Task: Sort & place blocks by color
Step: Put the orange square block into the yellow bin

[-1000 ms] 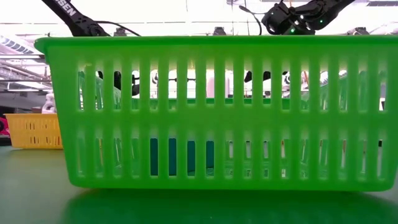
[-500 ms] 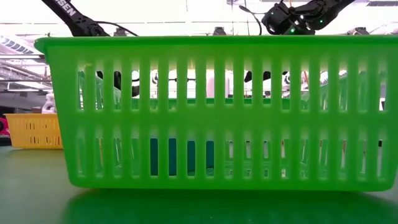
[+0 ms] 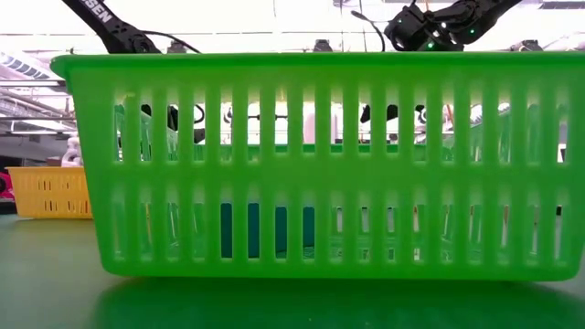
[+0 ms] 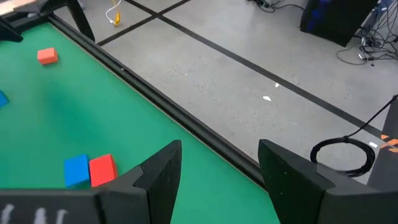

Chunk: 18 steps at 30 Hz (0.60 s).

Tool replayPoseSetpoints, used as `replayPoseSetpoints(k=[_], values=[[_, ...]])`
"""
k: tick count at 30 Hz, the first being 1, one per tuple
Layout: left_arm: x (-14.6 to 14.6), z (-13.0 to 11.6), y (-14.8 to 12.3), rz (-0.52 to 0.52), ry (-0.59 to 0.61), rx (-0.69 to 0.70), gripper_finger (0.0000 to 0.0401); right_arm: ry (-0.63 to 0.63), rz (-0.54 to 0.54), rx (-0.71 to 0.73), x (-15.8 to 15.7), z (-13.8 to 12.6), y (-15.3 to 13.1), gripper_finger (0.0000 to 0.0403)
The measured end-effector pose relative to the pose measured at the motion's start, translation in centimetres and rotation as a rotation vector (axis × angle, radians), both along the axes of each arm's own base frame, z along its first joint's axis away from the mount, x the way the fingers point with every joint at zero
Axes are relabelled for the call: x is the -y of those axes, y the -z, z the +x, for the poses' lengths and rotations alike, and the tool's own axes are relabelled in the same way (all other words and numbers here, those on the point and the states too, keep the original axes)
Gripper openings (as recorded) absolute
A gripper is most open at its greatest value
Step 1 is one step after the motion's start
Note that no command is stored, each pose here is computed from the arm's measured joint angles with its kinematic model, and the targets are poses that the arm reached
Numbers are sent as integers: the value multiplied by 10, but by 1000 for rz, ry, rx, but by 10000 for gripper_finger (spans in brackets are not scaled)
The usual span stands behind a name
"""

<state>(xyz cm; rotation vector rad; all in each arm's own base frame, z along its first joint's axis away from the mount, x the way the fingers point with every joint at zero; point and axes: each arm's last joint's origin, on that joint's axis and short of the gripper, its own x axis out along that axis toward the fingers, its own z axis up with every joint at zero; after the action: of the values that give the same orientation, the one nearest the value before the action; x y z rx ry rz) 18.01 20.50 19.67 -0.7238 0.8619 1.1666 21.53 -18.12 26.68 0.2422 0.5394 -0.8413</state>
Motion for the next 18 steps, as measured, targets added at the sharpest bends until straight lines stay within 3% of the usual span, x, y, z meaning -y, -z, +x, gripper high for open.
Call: replayPoseSetpoints(k=[3,5,11,18], values=[[0,2,-1,8,3,12,16,0,9,-11,0,-1,1,206],[-1,3,-2,22,5,27,9,0,9,-12,-1,-1,4,206],[-3,1,-2,95,-12,-57,47,1,45,-57,-5,-6,24,206],[-1,-6,0,58,-76,-103,134,1,72,-90,-9,-11,44,206]])
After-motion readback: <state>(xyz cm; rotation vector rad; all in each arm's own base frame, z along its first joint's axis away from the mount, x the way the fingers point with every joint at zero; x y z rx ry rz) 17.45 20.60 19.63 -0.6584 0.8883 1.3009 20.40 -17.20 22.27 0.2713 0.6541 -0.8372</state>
